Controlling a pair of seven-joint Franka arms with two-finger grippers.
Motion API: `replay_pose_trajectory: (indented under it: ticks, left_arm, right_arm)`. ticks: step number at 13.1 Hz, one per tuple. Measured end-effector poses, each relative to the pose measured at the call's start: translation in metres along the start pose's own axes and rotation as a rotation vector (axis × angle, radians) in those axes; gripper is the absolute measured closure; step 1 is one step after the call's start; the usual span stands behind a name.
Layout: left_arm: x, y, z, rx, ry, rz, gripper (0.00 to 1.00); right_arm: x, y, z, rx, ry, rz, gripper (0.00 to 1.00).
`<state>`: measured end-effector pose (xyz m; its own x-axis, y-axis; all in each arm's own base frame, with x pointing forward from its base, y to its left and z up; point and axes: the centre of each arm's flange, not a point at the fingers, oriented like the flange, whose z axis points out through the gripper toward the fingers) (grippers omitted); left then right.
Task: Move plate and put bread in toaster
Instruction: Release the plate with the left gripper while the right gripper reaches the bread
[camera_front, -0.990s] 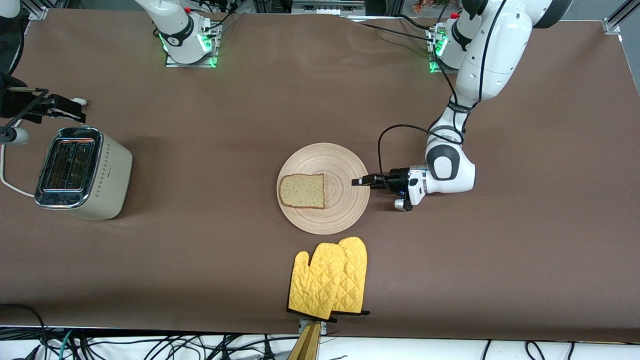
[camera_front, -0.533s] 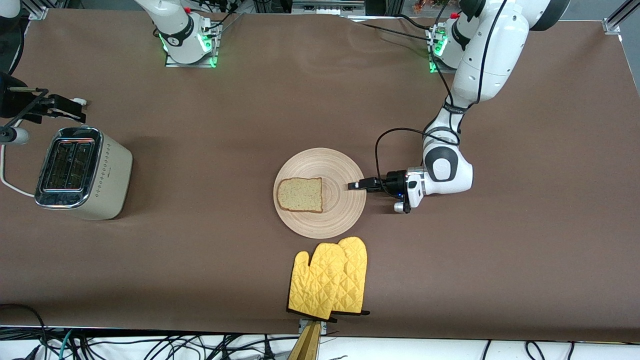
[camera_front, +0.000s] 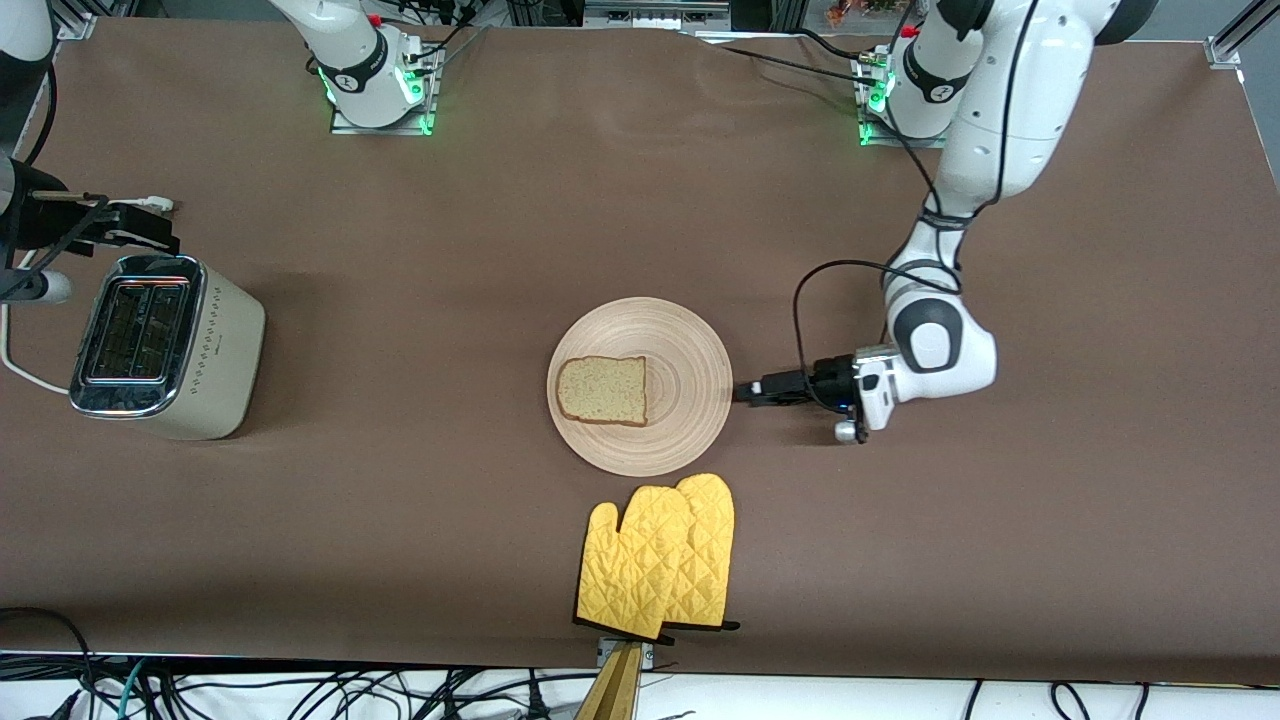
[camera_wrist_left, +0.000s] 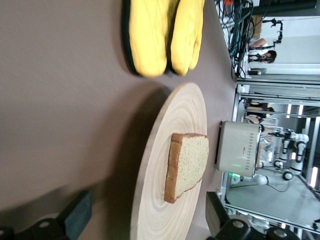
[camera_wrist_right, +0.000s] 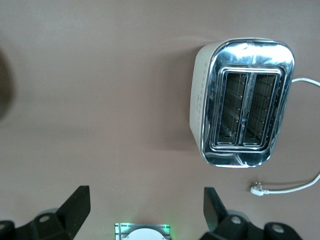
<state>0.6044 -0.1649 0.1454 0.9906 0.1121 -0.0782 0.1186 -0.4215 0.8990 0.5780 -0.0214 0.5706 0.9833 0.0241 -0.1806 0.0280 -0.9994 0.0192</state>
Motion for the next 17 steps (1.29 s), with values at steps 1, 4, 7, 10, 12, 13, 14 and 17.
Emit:
replay_pose_trajectory:
  ticks: [1, 4, 7, 10, 12, 13, 14, 17]
  left_arm:
    - [0.005, 0.005, -0.035, 0.04, -0.004, 0.006, 0.0]
    - [0.011, 0.045, -0.156, 0.219, -0.025, -0.01, 0.0]
    - [-0.003, 0.097, -0.237, 0.423, -0.037, -0.016, 0.0]
    - [-0.017, 0.117, -0.275, 0.595, -0.047, 0.001, 0.0]
    - [-0.026, 0.135, -0.29, 0.724, -0.054, -0.017, 0.0]
    - [-0.032, 0.15, -0.293, 0.791, -0.054, -0.024, 0.0]
    - [-0.038, 0.164, -0.294, 0.852, -0.051, -0.023, 0.0]
    - [-0.05, 0.197, -0.29, 0.997, -0.028, -0.007, 0.0]
  right_arm:
    - [0.001, -0.001, -0.001, -0.001, 0.008, -0.002, 0.0]
    - [0.001, -0.004, -0.005, -0.002, 0.021, -0.008, 0.0]
    - [0.004, -0.017, -0.004, 0.037, 0.029, -0.009, 0.0]
    - [0.03, -0.073, 0.016, 0.111, 0.051, 0.054, 0.0]
    - [0.052, -0.131, 0.041, 0.131, 0.076, 0.07, 0.0]
    - [0.061, -0.163, 0.056, 0.133, 0.09, 0.079, 0.0]
    - [0.07, -0.191, 0.073, 0.135, 0.101, 0.084, 0.0]
    - [0.094, -0.243, 0.131, 0.136, 0.105, 0.071, 0.0]
